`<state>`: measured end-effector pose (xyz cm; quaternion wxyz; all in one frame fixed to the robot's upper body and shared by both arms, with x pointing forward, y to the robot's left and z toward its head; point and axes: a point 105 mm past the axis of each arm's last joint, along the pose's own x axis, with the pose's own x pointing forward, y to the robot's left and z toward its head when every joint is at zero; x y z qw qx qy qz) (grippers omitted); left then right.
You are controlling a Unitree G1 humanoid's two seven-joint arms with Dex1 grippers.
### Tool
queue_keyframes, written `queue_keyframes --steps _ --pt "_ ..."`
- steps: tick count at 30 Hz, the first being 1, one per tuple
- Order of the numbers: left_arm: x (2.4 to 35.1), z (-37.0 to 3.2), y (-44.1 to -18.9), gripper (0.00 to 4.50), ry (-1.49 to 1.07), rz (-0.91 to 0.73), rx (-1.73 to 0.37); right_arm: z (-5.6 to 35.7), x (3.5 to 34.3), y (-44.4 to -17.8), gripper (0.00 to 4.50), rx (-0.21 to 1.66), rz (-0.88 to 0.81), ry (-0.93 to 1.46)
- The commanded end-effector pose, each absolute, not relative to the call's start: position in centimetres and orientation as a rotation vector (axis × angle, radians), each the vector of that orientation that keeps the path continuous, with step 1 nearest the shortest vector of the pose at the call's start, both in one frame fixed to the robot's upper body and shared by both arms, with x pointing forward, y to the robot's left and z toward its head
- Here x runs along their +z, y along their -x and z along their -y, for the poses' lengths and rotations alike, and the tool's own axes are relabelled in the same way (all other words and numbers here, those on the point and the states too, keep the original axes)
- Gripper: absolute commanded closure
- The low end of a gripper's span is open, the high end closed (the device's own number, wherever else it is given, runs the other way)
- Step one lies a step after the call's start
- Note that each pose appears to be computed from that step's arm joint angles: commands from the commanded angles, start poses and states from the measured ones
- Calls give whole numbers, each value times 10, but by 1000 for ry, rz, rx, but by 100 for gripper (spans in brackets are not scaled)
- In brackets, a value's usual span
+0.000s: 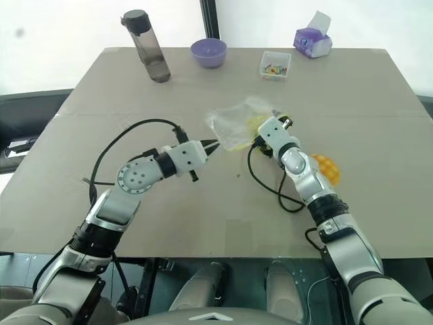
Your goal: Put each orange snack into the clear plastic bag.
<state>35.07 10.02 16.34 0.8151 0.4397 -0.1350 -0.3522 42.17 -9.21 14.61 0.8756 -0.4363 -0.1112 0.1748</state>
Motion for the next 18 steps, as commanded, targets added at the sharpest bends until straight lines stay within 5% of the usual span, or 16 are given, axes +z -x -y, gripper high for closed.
queue_keyframes --steps 1,18 --pt "178 -102 -355 423 -973 355 -700 89 160 -415 7 342 273 934" --pt "153 -74 -340 423 -791 187 -761 85 168 -416 7 120 173 747"
